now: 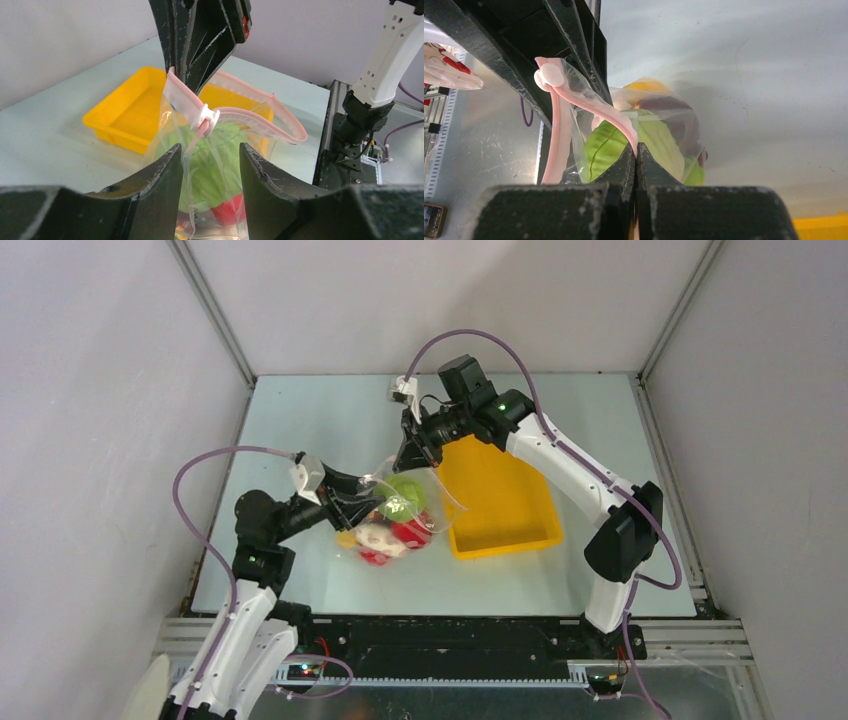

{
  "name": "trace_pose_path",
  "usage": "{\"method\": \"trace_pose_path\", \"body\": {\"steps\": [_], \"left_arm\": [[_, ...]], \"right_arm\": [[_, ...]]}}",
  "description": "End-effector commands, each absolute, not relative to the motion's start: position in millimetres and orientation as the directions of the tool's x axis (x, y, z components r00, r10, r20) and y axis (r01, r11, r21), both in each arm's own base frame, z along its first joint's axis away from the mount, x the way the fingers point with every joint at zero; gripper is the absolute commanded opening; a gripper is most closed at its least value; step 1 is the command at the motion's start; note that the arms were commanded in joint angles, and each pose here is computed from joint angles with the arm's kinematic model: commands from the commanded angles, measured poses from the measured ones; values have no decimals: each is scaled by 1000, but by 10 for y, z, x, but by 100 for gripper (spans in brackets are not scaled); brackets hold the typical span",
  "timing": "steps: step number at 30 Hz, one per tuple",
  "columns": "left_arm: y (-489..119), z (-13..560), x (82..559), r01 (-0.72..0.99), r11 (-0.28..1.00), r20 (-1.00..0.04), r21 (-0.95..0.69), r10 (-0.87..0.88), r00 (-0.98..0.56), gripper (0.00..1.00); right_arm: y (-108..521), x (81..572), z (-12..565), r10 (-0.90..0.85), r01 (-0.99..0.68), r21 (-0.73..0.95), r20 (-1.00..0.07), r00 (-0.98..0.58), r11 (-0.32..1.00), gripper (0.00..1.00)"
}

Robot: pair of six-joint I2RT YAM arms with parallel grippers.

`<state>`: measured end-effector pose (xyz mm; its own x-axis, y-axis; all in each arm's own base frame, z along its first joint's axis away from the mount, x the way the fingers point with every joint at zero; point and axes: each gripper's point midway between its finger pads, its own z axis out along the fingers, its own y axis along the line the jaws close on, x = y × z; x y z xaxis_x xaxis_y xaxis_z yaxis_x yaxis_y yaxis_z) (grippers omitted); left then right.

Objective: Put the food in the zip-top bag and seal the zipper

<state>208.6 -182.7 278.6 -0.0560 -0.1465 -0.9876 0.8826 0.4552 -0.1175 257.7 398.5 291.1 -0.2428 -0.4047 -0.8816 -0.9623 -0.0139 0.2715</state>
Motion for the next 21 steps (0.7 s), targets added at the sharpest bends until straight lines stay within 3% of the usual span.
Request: {"method": "trace_pose_path", "body": {"steps": [1,17,21], "left_arm": [[-1798,2777,2139,879,472,-993,-74,-118,-20,48],[-1828,2934,2147,893,450,-989,-33,-141,35,42],[-1840,2908,2128,899,436,-991,-29,-132,32,33]], "right_arm": [[4008,2532,3172,-363,-968,245,-907,-213,-45,0],[4067,2472,3150,-374,-972,230,-907,-195,-51,0],[4079,2464,3154,-373,-972,228,-908,-192,-52,0]]}}
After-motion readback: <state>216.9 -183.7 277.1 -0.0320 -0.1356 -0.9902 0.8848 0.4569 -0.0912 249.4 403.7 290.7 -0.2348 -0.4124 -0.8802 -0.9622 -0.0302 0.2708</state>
